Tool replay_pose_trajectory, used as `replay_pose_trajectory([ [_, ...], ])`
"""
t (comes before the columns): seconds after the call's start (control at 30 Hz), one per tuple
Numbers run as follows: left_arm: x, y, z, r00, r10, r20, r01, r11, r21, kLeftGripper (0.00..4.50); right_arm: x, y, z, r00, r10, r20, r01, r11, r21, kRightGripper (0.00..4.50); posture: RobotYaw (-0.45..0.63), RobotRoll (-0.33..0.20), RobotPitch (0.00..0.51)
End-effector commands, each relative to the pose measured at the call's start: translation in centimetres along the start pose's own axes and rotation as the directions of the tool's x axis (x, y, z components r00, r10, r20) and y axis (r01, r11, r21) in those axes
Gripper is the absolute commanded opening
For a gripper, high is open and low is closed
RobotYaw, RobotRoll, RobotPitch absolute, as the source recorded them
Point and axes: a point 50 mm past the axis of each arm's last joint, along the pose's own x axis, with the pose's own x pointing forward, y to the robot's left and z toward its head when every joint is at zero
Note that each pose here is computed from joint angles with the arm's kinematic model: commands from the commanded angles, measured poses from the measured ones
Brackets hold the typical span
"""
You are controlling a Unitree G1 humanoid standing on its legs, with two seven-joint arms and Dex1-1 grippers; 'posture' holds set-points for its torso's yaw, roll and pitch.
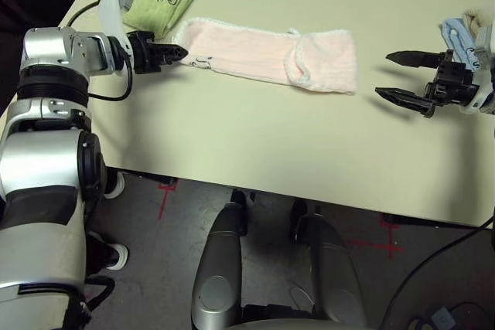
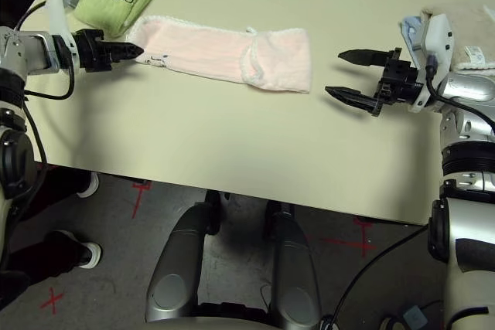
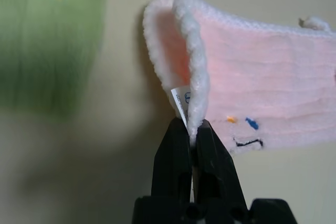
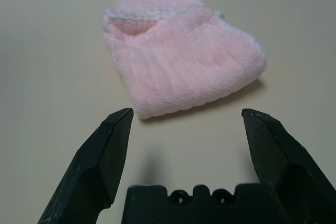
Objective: Fold the towel and set it aside.
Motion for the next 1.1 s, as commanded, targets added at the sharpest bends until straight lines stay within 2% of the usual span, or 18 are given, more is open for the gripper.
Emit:
replay_pose_trajectory([
  [0.03,0.0,-0.3,0.7,1.0,-0.015,-0.006,0.015,0.998,0.063,0.03,-0.4,0.2,-0.5,1.0,-0.012,-0.007,0.012,1.0,0.017,4.5,0.15,0.0,0.378],
  [0.43,0.8,-4.5,3.0,0.953,-0.302,-0.031,0.304,0.95,0.069,0.03,-0.2,0.2,-0.8,1.0,-0.026,-0.005,0.026,0.999,0.018,4.5,0.16,0.0,0.368],
  [0.57,1.1,-5.9,3.2,0.927,-0.374,-0.038,0.376,0.924,0.066,0.03,-0.1,0.2,-0.8,0.999,-0.04,0.003,0.04,0.999,0.021,4.5,0.16,0.0,0.368],
  [0.73,2.1,-10.7,4.2,0.844,-0.536,-0.034,0.537,0.839,0.089,0.03,-0.1,0.2,-0.9,0.999,-0.047,0.008,0.046,0.999,0.023,4.5,0.16,0.0,0.369],
  [0.87,3.2,-13.3,4.2,0.8,-0.6,-0.009,0.599,0.797,0.081,0.03,0.0,0.2,-1.0,0.999,-0.051,0.01,0.051,0.998,0.024,4.5,0.16,0.0,0.37],
  [1.1,4.4,-16.3,4.3,0.745,-0.666,-0.017,0.665,0.742,0.087,0.03,-0.6,0.6,-0.9,0.998,-0.053,0.016,0.052,0.999,0.016,4.5,0.14,0.0,0.368],
])
